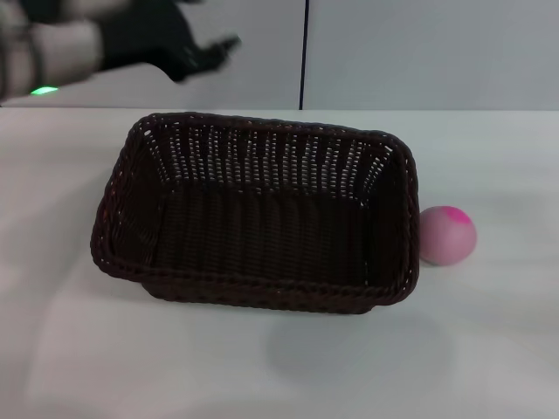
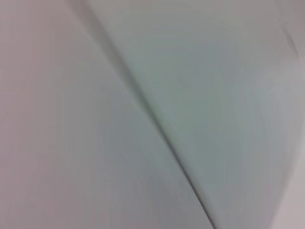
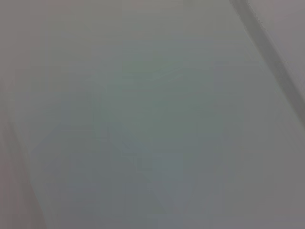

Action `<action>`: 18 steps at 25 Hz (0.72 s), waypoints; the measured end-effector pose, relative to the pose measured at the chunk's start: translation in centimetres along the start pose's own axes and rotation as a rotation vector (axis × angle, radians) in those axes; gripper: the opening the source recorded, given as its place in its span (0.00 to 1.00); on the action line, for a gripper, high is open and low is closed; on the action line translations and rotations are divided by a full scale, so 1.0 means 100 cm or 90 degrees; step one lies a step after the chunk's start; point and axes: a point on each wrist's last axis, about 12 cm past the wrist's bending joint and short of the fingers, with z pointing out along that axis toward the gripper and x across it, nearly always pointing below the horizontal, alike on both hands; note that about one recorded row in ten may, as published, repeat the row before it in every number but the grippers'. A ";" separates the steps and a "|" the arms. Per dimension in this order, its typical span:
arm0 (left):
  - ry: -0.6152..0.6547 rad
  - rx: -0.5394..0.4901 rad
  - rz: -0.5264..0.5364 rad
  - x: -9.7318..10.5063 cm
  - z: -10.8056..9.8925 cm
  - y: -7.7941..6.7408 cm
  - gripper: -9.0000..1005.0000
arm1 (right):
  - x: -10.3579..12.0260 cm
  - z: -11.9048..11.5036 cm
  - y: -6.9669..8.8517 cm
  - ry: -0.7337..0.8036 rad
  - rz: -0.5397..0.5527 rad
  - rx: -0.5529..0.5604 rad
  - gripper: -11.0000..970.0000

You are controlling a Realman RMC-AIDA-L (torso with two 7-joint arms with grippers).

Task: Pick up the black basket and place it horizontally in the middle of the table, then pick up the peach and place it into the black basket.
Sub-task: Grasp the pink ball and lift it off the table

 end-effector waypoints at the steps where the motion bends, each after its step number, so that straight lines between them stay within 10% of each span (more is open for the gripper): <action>1: -0.028 -0.009 -0.035 0.007 -0.005 0.001 0.65 | -0.007 0.002 -0.002 0.028 0.007 -0.030 0.74; 7: -0.184 -0.061 -0.232 0.058 -0.034 -0.009 0.65 | -0.059 0.027 -0.001 0.283 -0.007 -0.180 0.74; 18: -0.361 -0.097 -0.446 0.139 -0.069 -0.070 0.65 | -0.107 0.068 0.033 0.628 -0.060 -0.196 0.74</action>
